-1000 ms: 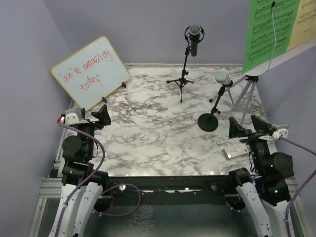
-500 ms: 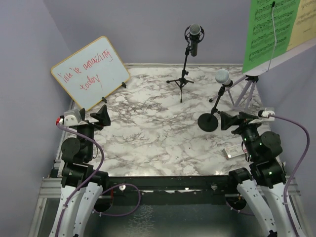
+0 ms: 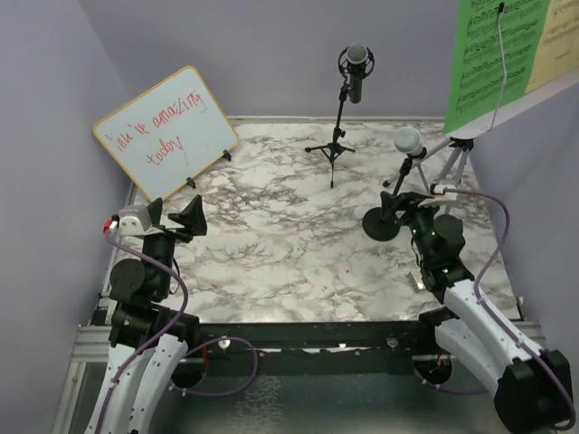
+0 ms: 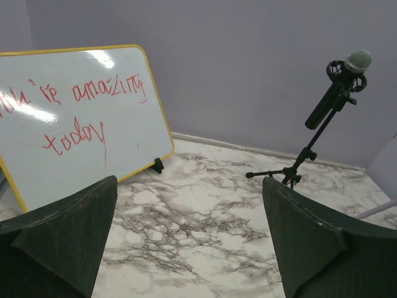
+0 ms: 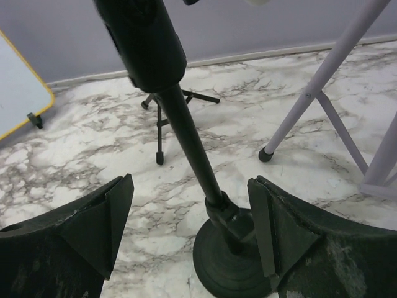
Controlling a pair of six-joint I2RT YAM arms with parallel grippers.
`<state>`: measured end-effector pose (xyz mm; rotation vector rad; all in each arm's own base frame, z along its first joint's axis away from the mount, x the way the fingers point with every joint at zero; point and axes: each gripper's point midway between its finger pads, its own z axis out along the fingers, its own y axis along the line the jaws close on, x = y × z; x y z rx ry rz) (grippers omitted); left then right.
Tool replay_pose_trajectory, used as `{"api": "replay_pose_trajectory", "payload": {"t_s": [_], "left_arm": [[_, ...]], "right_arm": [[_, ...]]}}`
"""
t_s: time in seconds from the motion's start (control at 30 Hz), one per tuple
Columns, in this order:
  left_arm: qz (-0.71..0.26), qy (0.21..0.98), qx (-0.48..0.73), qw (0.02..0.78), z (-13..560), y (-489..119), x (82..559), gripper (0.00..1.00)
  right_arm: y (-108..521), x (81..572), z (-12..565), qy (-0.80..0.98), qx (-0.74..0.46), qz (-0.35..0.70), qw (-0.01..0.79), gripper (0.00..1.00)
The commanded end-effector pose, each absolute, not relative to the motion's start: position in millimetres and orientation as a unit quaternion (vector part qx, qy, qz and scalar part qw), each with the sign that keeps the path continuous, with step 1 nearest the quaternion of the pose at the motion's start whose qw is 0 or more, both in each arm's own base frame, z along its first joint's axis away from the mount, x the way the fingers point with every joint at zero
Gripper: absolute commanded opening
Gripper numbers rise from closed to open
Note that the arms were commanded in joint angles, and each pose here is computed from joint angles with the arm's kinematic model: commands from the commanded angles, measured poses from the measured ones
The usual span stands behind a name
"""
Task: Pack up the instrument practice props
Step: Move the microphone stand with the microphone to the center of the board.
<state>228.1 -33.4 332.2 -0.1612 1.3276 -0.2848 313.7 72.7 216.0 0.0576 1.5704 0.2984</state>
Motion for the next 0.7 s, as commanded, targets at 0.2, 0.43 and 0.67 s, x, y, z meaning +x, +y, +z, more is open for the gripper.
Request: {"api": "replay_pose_trajectory", "payload": {"t_s": [0.2,0.43,0.67], "left_arm": [[-0.158,0.609,-0.020,0.777,333,-53,222,0.99],[-0.201,0.602,0.048,0.772,335,-81,219,0.99],[-0.252,0.608,0.122,0.743,327,-114,216,0.99]], "right_arm": [[59,355,238,0.620,0.029,0.074,0.780,0.64],[88,360,224,0.628,-0.037,0.115,0.769,0.30],[134,349,216,0.626,-0.148,0.193,0.741,0.02]]}}
